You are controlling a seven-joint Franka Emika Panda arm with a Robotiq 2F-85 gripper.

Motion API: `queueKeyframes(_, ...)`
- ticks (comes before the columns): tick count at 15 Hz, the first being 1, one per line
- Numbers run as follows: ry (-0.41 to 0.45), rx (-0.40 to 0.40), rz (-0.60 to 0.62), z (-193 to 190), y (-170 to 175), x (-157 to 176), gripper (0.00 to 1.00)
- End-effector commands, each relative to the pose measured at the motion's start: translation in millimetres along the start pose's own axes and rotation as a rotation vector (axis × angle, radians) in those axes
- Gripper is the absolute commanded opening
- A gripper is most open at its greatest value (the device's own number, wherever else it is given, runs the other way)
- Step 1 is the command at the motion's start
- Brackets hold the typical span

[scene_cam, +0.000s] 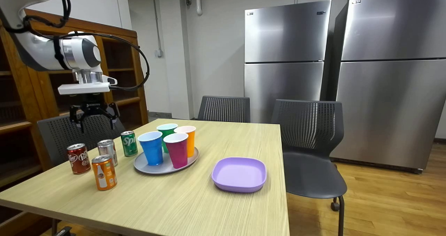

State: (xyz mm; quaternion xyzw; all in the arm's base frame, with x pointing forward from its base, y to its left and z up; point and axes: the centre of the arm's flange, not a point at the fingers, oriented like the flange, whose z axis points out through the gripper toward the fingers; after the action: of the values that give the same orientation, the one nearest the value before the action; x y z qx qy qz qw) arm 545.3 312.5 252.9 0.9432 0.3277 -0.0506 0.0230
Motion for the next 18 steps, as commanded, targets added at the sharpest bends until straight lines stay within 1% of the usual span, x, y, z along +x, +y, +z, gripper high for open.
queueKeyframes(1,-0.012,-0.006,0.015,7.6,6.2,16.4,1.00)
queueKeyframes(9,-0.043,0.012,0.026,35.8,8.8,27.0,1.00)
queueKeyframes(18,-0.074,0.023,0.036,53.6,8.1,22.1,1.00)
